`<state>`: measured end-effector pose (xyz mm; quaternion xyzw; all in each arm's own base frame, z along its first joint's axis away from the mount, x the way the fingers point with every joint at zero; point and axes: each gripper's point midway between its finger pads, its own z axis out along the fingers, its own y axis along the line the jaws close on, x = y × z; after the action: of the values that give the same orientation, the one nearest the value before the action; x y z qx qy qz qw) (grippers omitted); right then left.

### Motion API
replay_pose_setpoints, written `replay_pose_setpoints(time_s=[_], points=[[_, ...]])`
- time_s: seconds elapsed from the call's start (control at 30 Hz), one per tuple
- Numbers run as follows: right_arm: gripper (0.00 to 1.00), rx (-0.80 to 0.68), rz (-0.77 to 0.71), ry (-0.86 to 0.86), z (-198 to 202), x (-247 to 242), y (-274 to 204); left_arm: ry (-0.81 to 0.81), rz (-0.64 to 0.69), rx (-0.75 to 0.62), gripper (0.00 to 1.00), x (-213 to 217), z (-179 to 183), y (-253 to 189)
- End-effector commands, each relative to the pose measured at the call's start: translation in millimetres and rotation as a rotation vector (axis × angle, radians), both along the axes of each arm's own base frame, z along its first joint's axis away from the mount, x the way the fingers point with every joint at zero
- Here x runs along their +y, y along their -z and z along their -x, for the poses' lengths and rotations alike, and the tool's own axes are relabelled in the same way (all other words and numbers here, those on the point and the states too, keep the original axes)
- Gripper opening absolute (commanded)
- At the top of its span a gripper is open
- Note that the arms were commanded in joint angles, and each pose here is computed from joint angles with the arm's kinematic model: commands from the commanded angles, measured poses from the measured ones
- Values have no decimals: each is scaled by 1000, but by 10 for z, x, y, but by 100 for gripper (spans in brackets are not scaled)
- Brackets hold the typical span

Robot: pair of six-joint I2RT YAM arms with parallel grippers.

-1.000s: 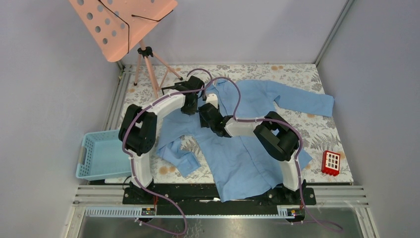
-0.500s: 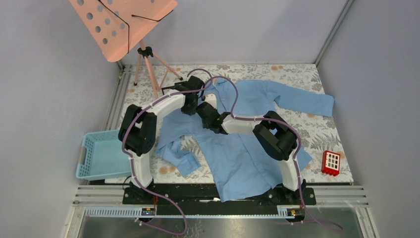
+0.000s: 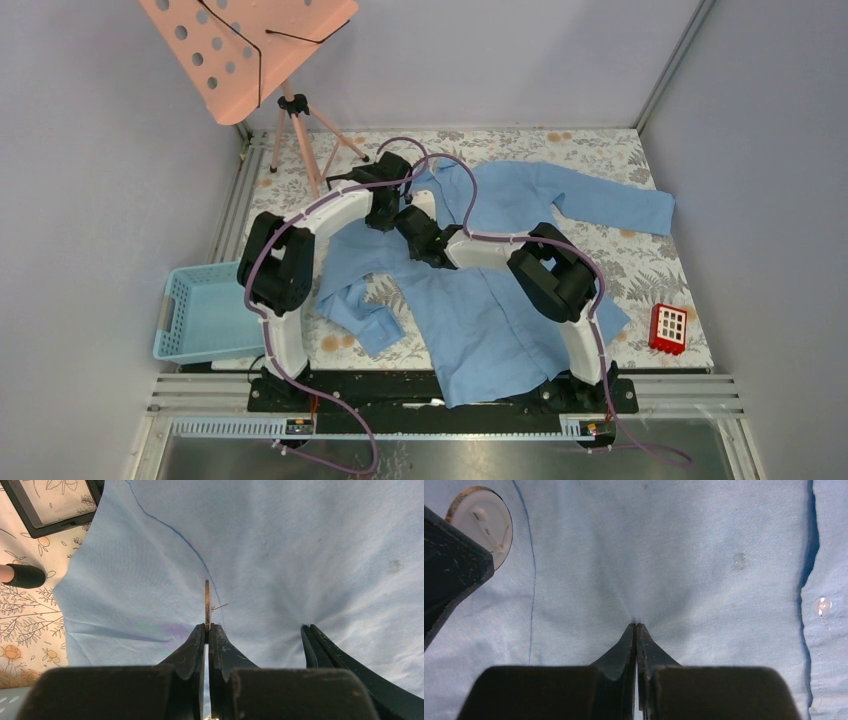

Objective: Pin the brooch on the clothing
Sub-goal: Pin the brooch to the clothes.

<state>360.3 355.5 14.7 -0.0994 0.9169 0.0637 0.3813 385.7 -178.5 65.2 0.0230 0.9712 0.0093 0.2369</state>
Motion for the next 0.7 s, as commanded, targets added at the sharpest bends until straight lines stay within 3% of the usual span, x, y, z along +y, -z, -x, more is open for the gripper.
replay_pose_setpoints(time_s=[0.0,0.67], points=[[0,-68,-84,-8,-44,138,-284,0,54,-41,0,-82,-73,-180],[0,-172,-221,28,-15,44,-718,74,85,6,0,-380,145,36]])
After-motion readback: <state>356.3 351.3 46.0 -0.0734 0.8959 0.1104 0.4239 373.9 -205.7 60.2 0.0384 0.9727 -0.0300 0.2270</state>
